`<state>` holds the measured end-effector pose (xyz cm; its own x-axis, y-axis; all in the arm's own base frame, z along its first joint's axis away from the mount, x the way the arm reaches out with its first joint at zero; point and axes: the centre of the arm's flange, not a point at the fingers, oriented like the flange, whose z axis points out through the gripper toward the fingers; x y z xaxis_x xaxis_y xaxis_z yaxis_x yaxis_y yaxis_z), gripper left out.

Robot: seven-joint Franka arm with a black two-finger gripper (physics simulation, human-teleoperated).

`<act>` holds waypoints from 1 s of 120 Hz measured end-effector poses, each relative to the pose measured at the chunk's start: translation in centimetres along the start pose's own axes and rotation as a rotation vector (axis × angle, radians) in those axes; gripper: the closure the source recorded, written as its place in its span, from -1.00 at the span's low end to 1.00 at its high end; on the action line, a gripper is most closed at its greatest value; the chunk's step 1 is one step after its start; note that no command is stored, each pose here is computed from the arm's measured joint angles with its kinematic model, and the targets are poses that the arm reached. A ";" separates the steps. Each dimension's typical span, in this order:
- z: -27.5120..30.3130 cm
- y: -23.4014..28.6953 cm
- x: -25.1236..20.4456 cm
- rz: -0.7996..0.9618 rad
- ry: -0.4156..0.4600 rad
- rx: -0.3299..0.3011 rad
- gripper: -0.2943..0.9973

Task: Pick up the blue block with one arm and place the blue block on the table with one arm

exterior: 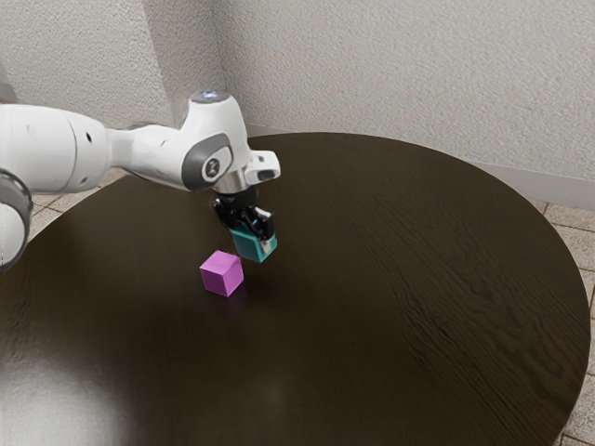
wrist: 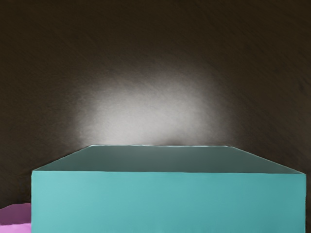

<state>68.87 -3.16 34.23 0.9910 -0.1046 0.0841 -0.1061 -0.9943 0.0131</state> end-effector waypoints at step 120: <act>-31.7 -14.6 -11.2 -0.123 0.136 0.055 -0.52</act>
<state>56.68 13.19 64.68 0.9754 0.0180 0.2195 0.0235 -0.9995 -0.0226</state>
